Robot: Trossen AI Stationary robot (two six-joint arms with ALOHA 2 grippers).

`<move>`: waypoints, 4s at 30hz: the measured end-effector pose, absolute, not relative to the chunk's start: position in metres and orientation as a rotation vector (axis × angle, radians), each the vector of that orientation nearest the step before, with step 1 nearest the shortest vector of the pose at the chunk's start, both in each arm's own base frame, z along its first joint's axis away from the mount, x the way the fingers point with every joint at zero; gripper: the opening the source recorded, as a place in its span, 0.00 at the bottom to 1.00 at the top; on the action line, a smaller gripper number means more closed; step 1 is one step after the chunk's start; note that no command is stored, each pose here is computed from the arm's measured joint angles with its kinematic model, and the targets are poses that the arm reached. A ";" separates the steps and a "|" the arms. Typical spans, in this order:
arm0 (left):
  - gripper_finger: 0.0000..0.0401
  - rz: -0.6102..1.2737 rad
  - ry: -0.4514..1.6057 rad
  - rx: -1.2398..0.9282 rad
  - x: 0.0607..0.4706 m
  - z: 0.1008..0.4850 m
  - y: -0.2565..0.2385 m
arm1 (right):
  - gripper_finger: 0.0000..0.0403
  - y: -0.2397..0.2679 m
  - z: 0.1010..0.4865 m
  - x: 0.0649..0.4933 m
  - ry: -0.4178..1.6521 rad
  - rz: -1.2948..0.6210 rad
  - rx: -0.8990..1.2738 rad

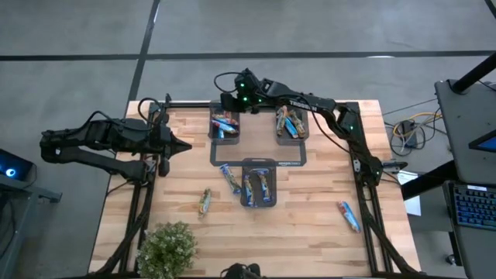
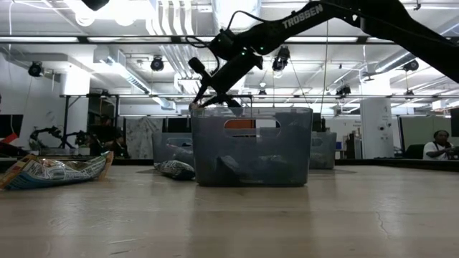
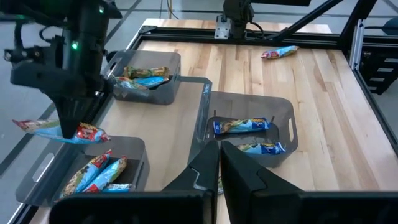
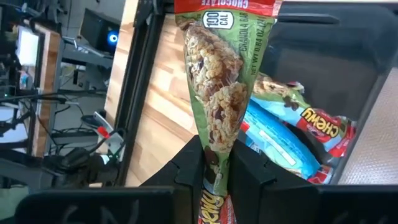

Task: Pick and place Granola Bars by type
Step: Put the red granola bar into the left black bin, then put the yellow granola bar into the right black bin

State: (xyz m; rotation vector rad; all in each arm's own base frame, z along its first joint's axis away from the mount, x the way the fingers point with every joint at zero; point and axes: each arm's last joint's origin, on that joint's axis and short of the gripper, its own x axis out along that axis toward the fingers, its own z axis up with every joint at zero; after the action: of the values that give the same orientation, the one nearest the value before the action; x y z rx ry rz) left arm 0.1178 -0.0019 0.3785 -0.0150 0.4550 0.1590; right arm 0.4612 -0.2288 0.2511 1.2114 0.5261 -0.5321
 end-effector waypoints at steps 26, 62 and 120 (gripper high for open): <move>0.00 0.158 0.456 -0.006 0.118 0.378 -0.002 | 0.28 -0.220 0.222 0.468 0.616 -0.508 1.347; 0.00 0.160 0.455 -0.012 0.118 0.378 -0.002 | 0.27 -0.198 0.295 0.449 0.550 -0.323 1.016; 0.00 0.161 0.454 -0.020 0.118 0.379 -0.002 | 0.02 -0.032 0.399 0.205 0.185 0.024 0.377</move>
State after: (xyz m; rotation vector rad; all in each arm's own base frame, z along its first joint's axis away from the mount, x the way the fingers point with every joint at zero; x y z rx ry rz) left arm 0.1178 -0.0018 0.3785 -0.0196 0.4538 0.1612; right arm 0.2051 -0.0319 0.3994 0.3765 0.1855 0.0239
